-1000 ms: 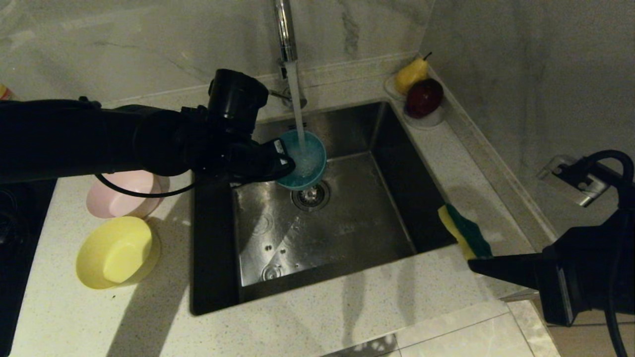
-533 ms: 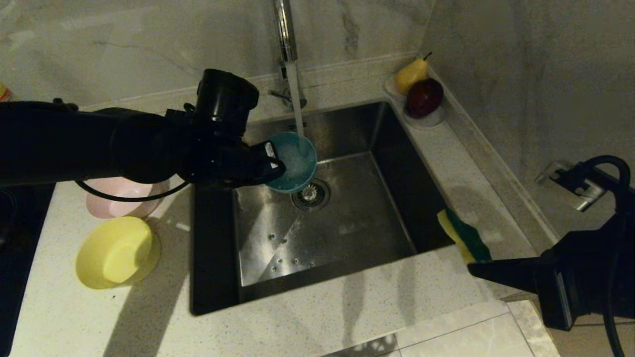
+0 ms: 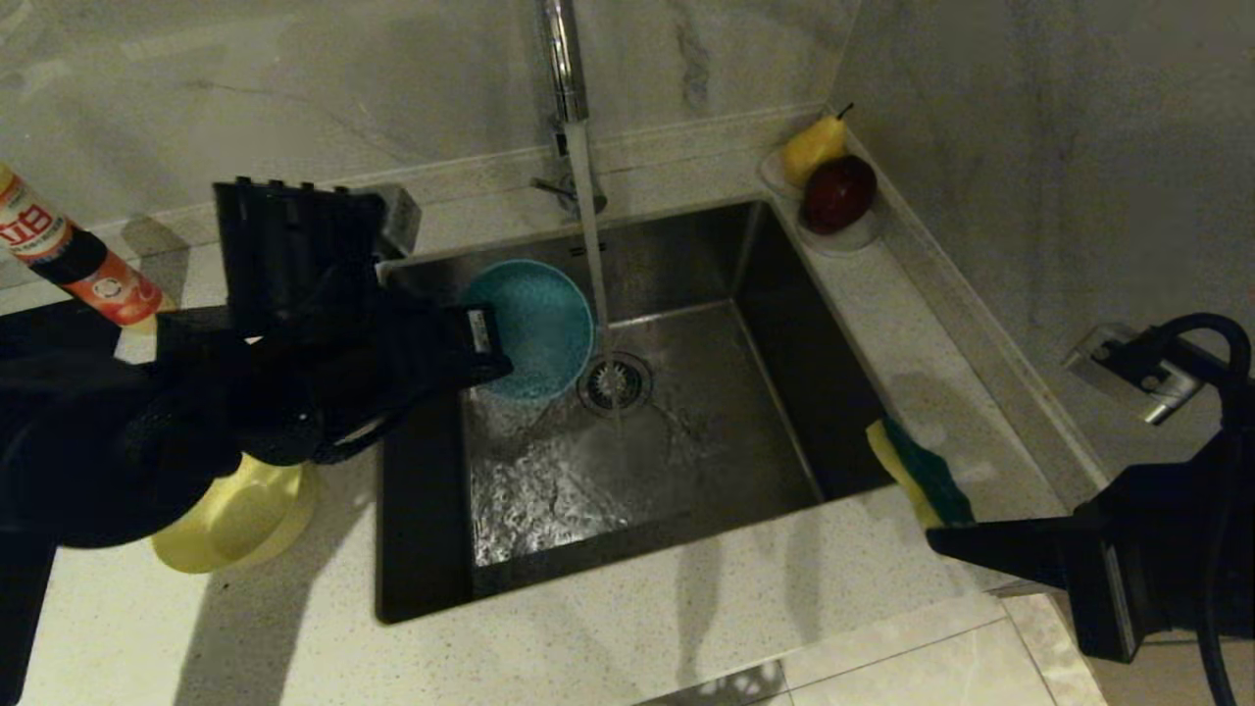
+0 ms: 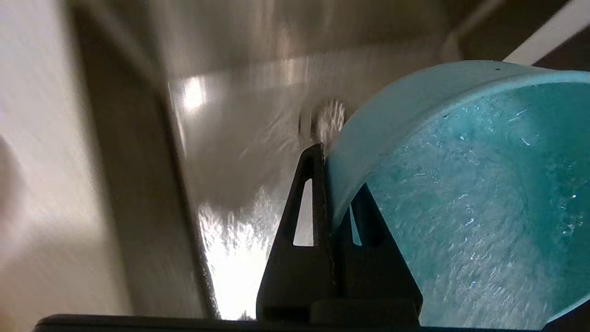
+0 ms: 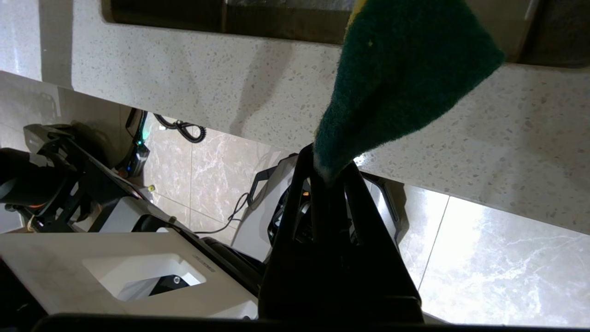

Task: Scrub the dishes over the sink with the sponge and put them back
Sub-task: Wash the bowl

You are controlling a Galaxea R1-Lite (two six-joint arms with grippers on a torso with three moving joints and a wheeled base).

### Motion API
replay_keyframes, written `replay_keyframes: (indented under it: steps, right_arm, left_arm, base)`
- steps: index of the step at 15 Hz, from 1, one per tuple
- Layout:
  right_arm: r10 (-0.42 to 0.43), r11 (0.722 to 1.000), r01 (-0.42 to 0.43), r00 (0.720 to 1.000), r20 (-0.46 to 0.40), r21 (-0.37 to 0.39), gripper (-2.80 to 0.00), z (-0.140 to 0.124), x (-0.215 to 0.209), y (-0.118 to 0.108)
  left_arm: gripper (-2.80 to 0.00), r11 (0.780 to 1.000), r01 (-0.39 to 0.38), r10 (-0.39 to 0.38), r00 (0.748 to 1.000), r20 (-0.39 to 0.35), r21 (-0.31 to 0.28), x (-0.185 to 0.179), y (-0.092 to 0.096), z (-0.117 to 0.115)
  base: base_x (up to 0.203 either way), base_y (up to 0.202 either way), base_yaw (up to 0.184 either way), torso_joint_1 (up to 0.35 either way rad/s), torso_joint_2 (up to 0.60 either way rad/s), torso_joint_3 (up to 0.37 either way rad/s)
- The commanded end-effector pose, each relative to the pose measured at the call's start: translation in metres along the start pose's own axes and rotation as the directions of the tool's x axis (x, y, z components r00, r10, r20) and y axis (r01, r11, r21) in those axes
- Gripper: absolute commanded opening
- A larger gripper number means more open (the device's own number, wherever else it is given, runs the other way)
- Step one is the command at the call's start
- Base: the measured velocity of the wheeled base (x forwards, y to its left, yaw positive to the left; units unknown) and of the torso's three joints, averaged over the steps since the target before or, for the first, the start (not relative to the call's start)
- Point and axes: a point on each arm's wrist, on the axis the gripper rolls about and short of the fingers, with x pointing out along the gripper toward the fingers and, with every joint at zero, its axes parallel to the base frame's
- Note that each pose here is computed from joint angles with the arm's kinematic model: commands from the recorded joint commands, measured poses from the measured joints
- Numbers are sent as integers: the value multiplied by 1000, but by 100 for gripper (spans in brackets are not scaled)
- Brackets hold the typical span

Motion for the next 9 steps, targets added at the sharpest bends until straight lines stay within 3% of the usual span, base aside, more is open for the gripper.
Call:
replay_keyframes:
  steps: [1, 5, 9]
  right_arm:
    - [2, 1000, -2, 1000, -3, 1, -280, 0, 0, 0]
    - [-1, 1000, 1, 1000, -4, 1, -280, -1, 0, 0]
    - [1, 1000, -1, 1000, -14, 2, -280, 0, 4, 0]
  left_arm:
    - [-280, 1000, 28, -30, 977, 212, 9, -23, 5, 19]
    - [-280, 998, 56, -49, 913, 405, -5, -39, 6, 38]
    - [-280, 993, 115, -103, 855, 509, 7, -64, 11, 54]
  base:
    - [0, 0, 0, 0, 0, 0]
    - [0, 0, 0, 0, 0, 0]
    - [0, 0, 0, 0, 0, 0]
